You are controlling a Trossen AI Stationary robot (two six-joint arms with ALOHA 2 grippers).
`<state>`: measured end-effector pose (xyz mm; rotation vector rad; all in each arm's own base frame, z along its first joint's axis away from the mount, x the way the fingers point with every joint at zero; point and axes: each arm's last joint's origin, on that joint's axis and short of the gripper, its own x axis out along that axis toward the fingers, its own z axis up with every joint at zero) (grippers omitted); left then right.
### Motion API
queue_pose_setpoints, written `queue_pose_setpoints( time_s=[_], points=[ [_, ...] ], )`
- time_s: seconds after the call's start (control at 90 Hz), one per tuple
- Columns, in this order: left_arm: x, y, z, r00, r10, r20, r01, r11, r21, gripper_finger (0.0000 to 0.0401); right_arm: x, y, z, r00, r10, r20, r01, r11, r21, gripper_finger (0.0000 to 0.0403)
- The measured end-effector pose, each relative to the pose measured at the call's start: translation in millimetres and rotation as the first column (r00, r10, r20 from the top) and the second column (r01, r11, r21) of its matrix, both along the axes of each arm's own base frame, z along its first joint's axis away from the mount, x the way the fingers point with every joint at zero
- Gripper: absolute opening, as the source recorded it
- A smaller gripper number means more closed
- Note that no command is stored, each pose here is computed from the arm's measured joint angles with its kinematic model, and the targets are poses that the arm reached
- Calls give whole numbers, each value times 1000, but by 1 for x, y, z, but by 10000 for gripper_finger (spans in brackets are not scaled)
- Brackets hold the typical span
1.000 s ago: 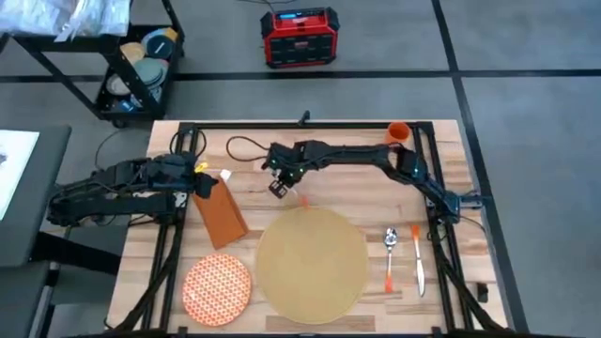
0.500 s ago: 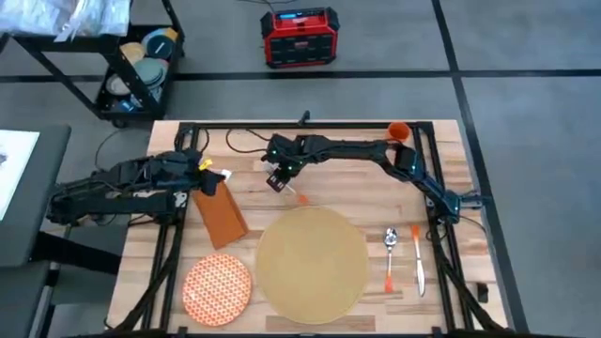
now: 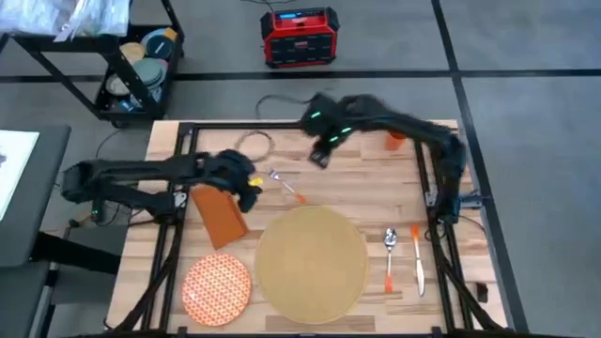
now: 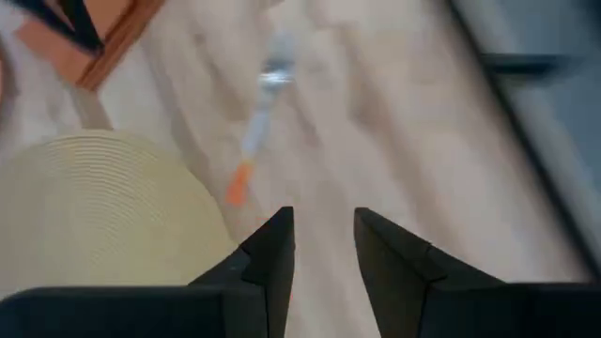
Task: Set table place
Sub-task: Put the fork on the orange table napkin
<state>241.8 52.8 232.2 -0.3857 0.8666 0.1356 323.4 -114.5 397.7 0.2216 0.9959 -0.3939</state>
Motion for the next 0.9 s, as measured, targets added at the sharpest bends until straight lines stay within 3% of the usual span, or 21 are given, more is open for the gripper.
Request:
queue_pose_setpoints(
  time_s=[0.178, 0.267, 0.389, 0.5, 0.711, 0.9],
  points=[
    [49, 25, -19, 940, -288, -182, 304, 950, 66, 0, -65, 23, 51, 982, -132, 136, 146, 984, -101, 102],
    [68, 39, -24, 859, -419, -294, 455, 888, 65, 0, -88, 31, 60, 969, -185, 166, 204, 973, -108, 102],
    [88, 55, -31, 703, -587, -402, 642, 767, 4, 0, -110, 42, 59, 963, -229, 144, 244, 965, -100, 102],
    [102, 68, -31, 612, -664, -429, 724, 689, -35, 0, -120, 50, 47, 960, -264, 92, 271, 959, -77, 102],
    [124, 95, -15, 625, -670, -400, 746, 664, 54, 1, -129, 63, 12, 959, -282, -6, 281, 959, -44, 102],
    [121, 111, -6, 667, -674, -317, 724, 687, 64, 32, -142, 72, 1, 953, -302, 20, 303, 953, -16, 102]
  ],
)
